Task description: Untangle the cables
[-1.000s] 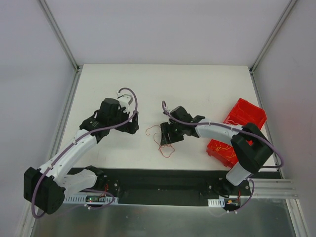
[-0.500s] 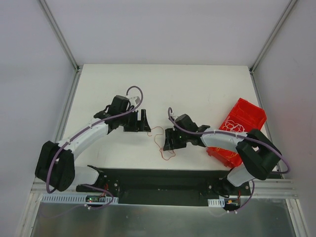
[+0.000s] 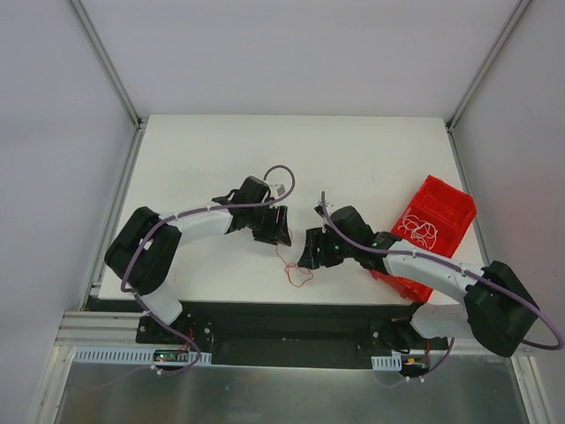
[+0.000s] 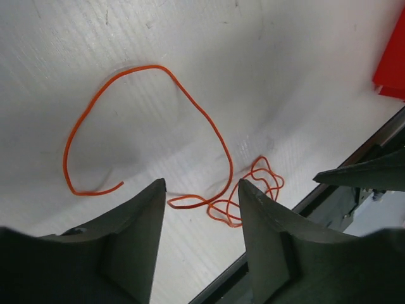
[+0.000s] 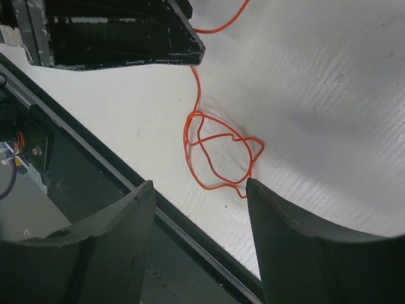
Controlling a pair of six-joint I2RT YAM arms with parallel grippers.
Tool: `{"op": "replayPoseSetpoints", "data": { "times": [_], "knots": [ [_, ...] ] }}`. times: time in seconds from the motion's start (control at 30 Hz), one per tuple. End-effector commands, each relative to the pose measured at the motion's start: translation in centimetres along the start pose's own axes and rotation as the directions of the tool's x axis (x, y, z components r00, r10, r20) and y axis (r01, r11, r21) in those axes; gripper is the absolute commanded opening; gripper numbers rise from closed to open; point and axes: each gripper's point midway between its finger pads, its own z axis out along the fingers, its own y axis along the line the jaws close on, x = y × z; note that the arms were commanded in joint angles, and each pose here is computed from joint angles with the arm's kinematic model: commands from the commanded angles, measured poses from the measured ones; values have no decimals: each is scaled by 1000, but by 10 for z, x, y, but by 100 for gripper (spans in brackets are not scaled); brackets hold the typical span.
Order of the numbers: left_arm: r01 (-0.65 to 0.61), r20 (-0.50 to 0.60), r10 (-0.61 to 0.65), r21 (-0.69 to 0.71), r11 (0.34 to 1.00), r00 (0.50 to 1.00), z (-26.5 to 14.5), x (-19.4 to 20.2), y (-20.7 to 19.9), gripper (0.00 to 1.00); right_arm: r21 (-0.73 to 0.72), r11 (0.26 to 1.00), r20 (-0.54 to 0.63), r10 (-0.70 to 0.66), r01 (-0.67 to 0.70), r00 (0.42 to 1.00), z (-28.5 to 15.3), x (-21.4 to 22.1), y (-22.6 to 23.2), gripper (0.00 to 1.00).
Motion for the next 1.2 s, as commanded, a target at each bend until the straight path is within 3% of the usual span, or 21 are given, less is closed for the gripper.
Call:
{"op": "replayPoseSetpoints", "data": {
  "times": [0.0,0.13,0.27,0.37,0.5,0.63,0.7,0.8,0.93,1.03,1.17],
  "knots": [
    [-2,45,2,8,1000,999,3,-14,-7,40,23,1000,-29,18,-17,999,2,12,-10,62],
    [-19,71,16,32,999,997,-8,-15,-17,17,103,994,-107,41,-29,993,12,27,-26,62],
    [-31,97,24,66,997,995,-23,-14,-29,0,214,976,-177,9,29,984,17,35,-37,60],
    [-34,120,24,88,996,993,-34,-14,-36,0,295,951,-207,-33,94,978,21,36,-36,53],
    [-45,154,25,124,991,988,-52,-14,-49,0,449,878,-226,-64,162,972,21,28,-40,35],
    [-70,233,48,86,994,971,-79,-21,-53,0,572,789,-276,-73,225,958,16,26,-55,19],
    [-93,284,75,49,994,956,-98,-25,-54,0,581,778,-284,-78,236,956,15,27,-56,11],
    [-102,398,125,-78,992,909,-138,-37,-45,0,604,765,-262,-75,224,962,11,26,-61,3],
    [-35,606,189,-257,966,772,-216,-53,-29,0,626,748,-253,-75,222,964,7,25,-66,1],
    [2,704,218,-297,955,676,-261,-54,-27,0,655,724,-239,-73,217,968,2,20,-72,1],
    [-7,729,230,-294,956,644,-281,-47,-31,0,677,708,-226,-56,199,972,-4,15,-81,1]
  ]
}}
